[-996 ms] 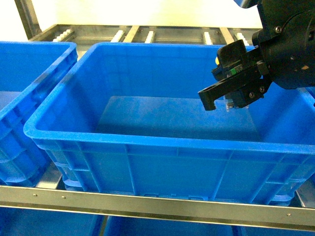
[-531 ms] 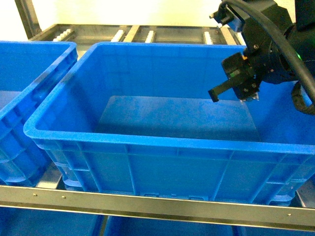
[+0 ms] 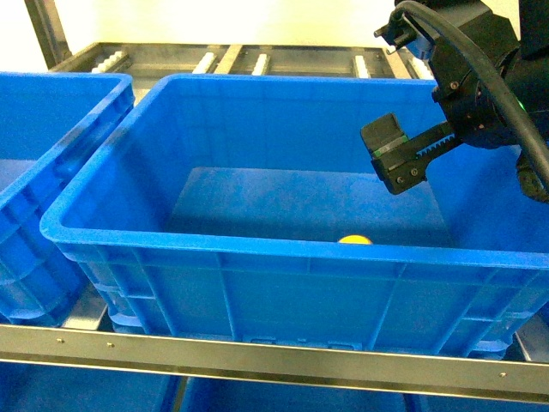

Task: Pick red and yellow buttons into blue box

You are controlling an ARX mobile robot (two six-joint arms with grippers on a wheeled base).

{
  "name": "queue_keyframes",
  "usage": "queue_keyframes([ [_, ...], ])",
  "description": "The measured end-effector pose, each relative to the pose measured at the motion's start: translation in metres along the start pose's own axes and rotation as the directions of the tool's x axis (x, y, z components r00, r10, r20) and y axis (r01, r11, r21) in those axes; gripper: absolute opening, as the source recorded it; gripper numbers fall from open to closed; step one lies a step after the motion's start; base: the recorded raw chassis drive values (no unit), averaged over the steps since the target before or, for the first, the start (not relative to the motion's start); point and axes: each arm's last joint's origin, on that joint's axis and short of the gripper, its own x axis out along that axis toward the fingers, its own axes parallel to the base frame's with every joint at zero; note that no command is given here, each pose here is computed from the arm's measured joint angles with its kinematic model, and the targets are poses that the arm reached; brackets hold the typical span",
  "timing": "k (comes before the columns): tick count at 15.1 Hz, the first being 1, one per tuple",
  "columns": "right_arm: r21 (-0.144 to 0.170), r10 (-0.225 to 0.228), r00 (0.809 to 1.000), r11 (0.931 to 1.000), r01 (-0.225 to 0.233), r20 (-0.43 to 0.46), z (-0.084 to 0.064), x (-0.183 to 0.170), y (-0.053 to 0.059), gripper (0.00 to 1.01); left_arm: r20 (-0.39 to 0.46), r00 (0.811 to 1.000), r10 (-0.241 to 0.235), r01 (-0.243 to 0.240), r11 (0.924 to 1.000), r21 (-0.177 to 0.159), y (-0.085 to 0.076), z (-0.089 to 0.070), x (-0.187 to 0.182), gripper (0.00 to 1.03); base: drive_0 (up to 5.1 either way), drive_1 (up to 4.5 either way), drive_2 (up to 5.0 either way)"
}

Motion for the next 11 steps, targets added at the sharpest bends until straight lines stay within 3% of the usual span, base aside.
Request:
queue_keyframes([
  [3,0.004,0.0,1.0,1.0,0.0,0.003,0.0,-0.001,0.0,0.98,0.0,1.0,0.0,0.0,1.0,0.0,0.0,0.0,0.0,0.23,0.0,0.0,0.0],
  [4,0.012,0.013,1.0,0.9998,-0.013,0.025,-0.007,-0.014,0.003,0.98,0.0,1.0,0.0,0.0,1.0,0.0,0.0,0.0,0.0,0.23,0.0,0.0,0.0],
  [5,0.039,0.029,0.999,0.9988,-0.031,0.043,-0.016,-0.036,0.005,0.98,0.0,1.0,0.001,-0.001,1.0,0.0,0.0,0.0,0.0,0.23,0.0,0.0,0.0],
  [6,0.062,0.026,0.993,0.9975,-0.033,0.117,-0.02,-0.067,0.004,0.98,0.0,1.0,0.003,-0.003,1.0,-0.001,0.0,0.0,0.0,0.23,0.0,0.0,0.0],
  [7,0.07,0.022,0.987,0.997,-0.033,0.157,-0.026,-0.091,0.004,0.98,0.0,1.0,0.002,-0.002,1.0,-0.001,0.0,0.0,0.0,0.23,0.0,0.0,0.0],
  [9,0.084,-0.002,0.989,0.9964,-0.011,0.149,-0.055,-0.116,-0.004,0.98,-0.001,1.0,0.002,-0.002,1.0,-0.001,0.0,0.0,0.0,0.23,0.0,0.0,0.0],
  [11,0.106,-0.041,0.982,0.9941,0.021,0.183,-0.066,-0.125,-0.02,0.98,-0.001,1.0,0.002,-0.002,1.0,-0.001,0.0,0.0,0.0,0.23,0.0,0.0,0.0],
])
